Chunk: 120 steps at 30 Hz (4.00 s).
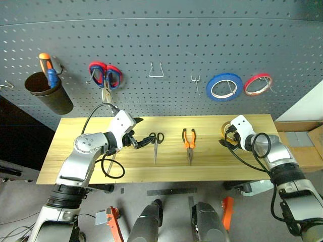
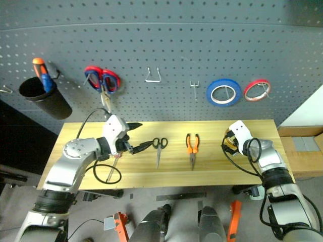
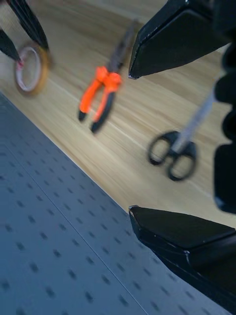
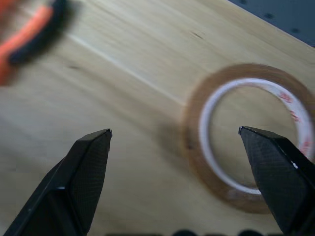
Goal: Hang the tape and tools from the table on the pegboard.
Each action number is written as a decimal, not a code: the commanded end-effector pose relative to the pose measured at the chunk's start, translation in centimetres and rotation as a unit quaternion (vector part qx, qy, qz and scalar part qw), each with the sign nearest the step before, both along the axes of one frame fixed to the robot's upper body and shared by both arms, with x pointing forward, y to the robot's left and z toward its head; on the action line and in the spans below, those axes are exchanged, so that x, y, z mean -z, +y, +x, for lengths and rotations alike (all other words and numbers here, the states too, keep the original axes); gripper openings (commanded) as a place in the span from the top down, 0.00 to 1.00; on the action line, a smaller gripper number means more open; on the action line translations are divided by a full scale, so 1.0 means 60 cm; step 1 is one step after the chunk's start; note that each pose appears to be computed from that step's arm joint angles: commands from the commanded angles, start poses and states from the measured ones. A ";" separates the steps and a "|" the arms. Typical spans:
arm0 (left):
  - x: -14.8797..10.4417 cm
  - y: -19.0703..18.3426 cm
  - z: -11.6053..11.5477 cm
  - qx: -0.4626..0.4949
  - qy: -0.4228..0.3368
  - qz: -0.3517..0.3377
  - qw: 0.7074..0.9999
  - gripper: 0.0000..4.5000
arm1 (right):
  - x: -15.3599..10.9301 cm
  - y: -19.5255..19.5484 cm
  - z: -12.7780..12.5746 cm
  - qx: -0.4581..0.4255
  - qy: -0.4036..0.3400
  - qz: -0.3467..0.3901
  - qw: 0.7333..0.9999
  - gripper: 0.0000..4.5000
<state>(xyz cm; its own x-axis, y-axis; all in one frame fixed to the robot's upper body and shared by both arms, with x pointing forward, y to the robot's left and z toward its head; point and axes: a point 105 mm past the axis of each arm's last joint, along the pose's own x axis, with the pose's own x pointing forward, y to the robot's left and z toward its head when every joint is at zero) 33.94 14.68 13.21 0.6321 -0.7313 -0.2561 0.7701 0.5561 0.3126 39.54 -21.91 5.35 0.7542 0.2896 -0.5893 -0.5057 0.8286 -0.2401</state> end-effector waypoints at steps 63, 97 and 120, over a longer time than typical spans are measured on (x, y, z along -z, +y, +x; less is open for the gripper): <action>-0.060 0.072 -0.034 -0.065 -0.042 -0.055 0.995 0.00 | -0.261 0.255 -0.144 -0.283 -0.447 -0.173 0.831 0.93; -0.020 0.108 -0.054 -0.058 -0.018 0.024 0.998 0.00 | -0.170 0.253 -0.124 -0.206 -0.292 -0.016 0.934 0.01; 0.029 0.146 -0.056 0.027 0.044 0.115 0.992 0.00 | -0.034 0.296 -0.016 0.086 -0.024 0.123 0.988 0.01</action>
<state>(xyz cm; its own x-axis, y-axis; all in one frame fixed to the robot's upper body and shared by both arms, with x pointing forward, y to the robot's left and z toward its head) 30.57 23.68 11.03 0.5631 -0.6699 -0.4838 0.8263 0.4506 0.3378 38.43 -5.42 6.72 0.8224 0.2518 -0.5102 -0.3267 0.9432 -0.0610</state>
